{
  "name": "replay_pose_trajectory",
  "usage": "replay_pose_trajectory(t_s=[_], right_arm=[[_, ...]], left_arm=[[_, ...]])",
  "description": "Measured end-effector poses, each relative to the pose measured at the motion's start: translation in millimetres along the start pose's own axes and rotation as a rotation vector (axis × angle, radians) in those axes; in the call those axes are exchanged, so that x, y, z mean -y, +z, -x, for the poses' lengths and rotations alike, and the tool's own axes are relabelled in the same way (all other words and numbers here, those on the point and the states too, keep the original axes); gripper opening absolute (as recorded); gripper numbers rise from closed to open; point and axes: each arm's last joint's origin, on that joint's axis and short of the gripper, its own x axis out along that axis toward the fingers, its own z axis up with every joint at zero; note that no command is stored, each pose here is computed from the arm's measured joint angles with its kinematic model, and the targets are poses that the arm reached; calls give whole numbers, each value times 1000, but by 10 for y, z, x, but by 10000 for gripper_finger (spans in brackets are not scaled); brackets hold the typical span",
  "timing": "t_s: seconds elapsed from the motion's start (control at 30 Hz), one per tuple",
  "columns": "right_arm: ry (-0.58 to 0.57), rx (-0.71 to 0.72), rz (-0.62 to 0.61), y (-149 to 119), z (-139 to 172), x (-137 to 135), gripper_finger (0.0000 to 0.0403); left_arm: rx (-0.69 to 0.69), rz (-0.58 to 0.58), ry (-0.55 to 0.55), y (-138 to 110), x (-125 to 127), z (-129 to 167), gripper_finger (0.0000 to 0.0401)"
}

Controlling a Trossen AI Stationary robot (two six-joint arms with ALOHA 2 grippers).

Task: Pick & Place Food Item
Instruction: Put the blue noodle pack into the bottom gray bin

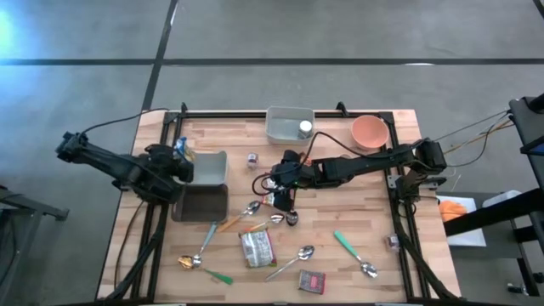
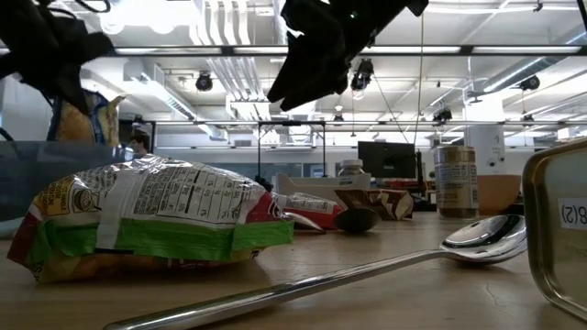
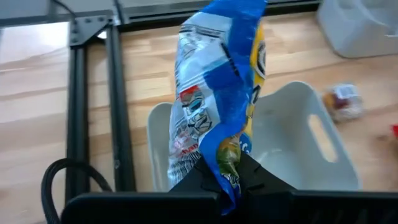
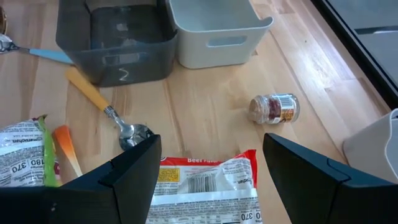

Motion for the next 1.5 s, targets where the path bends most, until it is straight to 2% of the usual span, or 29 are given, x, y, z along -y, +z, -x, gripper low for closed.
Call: replay_pose_trajectory(t_s=[0.57,0.83,1.5], right_arm=[[3,13,8,13,0,-4,282],[4,14,7,13,1,-6,282],[8,19,13,19,1,-7,282]], left_arm=[[18,24,184,-191,239,-204,0],[11,44,264,-173,290,-311,0],[-41,66,212,-180,383,-454,0]])
